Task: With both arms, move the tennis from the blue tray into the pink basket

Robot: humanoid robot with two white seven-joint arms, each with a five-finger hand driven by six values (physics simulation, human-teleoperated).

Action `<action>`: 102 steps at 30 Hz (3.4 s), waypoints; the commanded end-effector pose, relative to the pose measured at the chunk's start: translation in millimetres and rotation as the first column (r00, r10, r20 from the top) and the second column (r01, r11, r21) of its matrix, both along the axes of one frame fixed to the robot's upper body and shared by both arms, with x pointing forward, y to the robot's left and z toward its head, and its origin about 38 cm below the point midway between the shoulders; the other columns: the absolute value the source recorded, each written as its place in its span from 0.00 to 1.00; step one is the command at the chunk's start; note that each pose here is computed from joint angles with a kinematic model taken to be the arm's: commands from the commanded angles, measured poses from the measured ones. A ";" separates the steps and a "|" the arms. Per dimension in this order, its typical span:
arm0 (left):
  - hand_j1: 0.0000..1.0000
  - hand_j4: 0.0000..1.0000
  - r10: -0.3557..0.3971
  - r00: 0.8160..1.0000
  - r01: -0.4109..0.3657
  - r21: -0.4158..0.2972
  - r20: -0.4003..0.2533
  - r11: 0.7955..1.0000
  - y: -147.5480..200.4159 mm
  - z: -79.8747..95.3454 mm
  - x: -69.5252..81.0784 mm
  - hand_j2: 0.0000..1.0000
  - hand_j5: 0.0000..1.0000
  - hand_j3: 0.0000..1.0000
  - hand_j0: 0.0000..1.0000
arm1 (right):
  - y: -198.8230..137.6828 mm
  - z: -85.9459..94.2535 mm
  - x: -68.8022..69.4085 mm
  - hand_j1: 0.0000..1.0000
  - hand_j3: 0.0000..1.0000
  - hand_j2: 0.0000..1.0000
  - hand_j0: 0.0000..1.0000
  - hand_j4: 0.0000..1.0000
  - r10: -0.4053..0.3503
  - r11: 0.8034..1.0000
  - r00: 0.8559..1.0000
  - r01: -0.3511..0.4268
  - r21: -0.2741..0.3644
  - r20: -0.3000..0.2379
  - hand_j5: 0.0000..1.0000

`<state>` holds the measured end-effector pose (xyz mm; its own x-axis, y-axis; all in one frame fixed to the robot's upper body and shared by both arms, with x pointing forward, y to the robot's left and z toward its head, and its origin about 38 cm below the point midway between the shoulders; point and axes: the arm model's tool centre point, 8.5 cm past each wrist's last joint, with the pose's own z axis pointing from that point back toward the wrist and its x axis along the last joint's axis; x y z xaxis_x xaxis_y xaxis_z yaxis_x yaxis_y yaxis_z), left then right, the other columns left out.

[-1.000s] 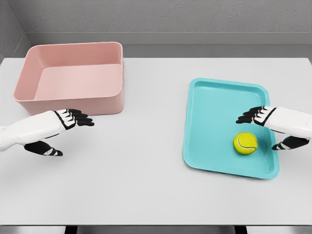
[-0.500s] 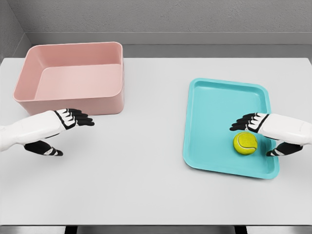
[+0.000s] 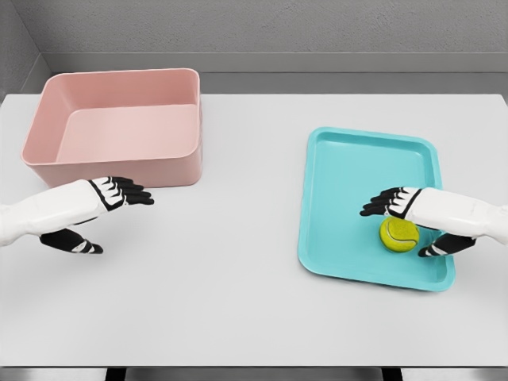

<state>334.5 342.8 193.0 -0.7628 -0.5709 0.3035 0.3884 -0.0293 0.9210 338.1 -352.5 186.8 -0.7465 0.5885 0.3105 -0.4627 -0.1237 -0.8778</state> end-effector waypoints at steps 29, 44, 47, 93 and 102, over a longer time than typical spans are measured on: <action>1.00 1.00 -0.006 1.000 0.006 -0.005 -0.016 1.000 -2.0 -3.3 -3.1 1.00 1.00 1.00 1.00 | 0.1 -18.1 10.9 1.00 1.00 1.00 1.00 1.00 -0.022 1.000 1.000 0.022 -0.012 -0.009 1.00; 1.00 1.00 -0.009 1.000 0.009 -0.006 -0.018 1.000 -3.0 -3.9 -4.0 1.00 1.00 1.00 1.00 | -0.4 -29.5 11.7 1.00 1.00 1.00 1.00 1.00 -0.030 0.999 0.999 0.030 -0.021 -0.030 1.00; 1.00 1.00 -0.008 1.000 0.008 -0.007 -0.019 1.000 -3.0 -4.3 -3.8 1.00 1.00 1.00 1.00 | 3.4 -33.2 11.8 1.00 1.00 1.00 1.00 1.00 -0.023 1.000 0.999 0.022 -0.019 -0.040 1.00; 1.00 1.00 -0.013 1.000 0.013 -0.004 -0.024 1.000 -3.9 -5.7 -6.1 1.00 1.00 1.00 1.00 | 43.9 25.7 39.2 0.46 0.46 0.46 0.46 0.46 0.070 0.997 0.986 -0.074 0.023 0.154 0.46; 1.00 1.00 -0.012 1.000 0.012 -0.004 -0.024 1.000 -3.5 -5.9 -5.9 1.00 1.00 1.00 1.00 | 64.5 29.8 44.1 0.46 0.46 0.46 0.46 0.46 0.099 0.992 0.979 -0.112 0.064 0.176 0.46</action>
<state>328.3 338.7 186.4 -0.7646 -0.5592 0.3205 0.4089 -0.0366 0.9118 382.4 -291.2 216.9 -0.8481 0.4900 0.2014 -0.2883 -0.1081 -0.9514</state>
